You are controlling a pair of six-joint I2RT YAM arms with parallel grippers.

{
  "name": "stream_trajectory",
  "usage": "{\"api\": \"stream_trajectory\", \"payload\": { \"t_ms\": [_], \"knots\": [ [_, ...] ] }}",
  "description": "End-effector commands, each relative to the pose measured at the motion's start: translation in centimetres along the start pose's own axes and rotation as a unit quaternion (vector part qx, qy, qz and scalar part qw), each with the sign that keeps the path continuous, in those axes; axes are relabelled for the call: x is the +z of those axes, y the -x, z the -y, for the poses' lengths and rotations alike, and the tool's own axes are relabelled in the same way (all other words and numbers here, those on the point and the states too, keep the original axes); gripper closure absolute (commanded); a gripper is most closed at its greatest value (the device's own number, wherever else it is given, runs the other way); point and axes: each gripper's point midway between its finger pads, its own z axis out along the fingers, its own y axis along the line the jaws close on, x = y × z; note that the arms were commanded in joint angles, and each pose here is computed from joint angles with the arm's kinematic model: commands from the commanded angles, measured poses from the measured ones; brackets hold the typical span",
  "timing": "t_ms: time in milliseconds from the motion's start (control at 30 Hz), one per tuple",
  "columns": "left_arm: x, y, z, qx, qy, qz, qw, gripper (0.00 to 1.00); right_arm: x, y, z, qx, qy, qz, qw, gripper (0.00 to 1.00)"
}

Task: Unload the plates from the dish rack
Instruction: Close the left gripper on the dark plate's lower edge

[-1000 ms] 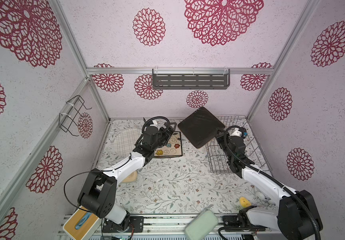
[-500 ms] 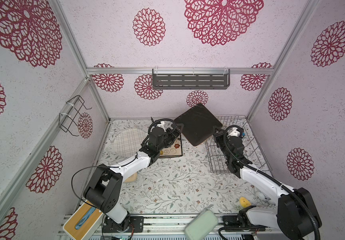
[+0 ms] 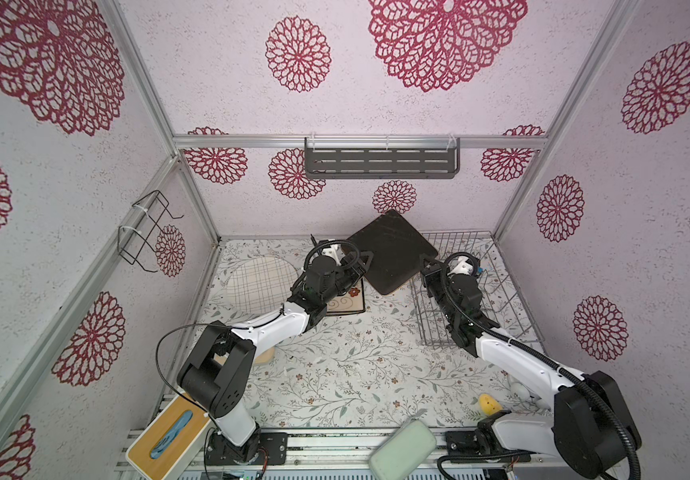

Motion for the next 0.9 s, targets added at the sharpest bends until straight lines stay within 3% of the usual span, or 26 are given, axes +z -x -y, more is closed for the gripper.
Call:
{"api": "stream_trajectory", "payload": {
  "t_ms": [0, 767, 867],
  "knots": [
    [0.29, 0.45, 2.58, 0.005, -0.041, 0.008, 0.999, 0.53, -2.25, 4.02, -10.7, 0.074, 0.174, 0.06, 0.98, 1.0],
    [0.38, 0.34, 2.91, -0.001, -0.056, 0.006, 0.998, 1.0, -2.13, 3.3, -11.37, 0.037, 0.167, 0.039, 0.985, 1.0],
    [0.34, 0.34, 3.02, -0.001, -0.06, 0.006, 0.998, 1.0, -2.16, 3.32, -11.26, 0.035, 0.164, 0.039, 0.985, 0.67]
  ]
}}
